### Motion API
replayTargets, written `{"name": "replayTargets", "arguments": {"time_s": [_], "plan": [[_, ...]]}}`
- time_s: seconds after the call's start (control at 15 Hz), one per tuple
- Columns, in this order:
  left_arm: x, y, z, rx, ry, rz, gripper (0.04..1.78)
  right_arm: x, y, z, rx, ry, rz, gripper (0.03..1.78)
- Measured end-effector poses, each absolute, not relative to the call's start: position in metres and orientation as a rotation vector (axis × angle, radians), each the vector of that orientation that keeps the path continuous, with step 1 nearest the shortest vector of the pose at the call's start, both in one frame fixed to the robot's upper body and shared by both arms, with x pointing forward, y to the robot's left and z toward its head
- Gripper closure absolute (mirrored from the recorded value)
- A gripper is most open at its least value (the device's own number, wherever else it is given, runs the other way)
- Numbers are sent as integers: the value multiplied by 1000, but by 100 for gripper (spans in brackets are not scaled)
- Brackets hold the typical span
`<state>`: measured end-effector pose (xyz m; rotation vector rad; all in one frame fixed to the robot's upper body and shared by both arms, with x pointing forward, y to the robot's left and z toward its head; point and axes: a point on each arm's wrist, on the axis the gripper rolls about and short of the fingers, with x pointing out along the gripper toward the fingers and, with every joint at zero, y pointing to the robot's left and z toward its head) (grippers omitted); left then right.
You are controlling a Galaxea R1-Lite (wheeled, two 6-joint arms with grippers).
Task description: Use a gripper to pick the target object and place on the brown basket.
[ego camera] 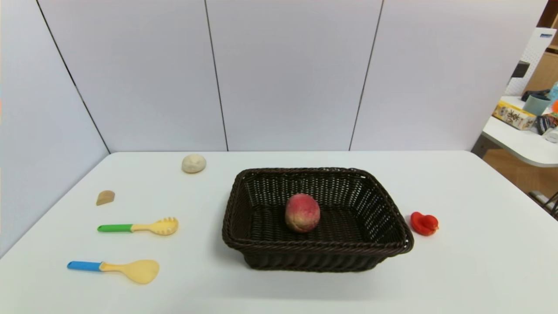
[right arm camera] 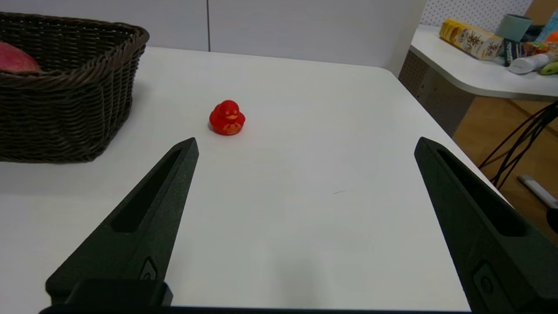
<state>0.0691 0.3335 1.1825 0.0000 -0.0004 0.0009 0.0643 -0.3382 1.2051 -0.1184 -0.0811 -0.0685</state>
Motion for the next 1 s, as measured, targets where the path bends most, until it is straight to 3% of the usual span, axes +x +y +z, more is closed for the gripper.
{"name": "replayTargets", "arguments": {"time_s": [0.53,1.0], "plan": [[69,333,1182,0,0,1,13,69,-336,1184,-111,-16,10,10],[69,333,1182,0,0,1,13,69,-337,1182,-61,0,9,10]]}}
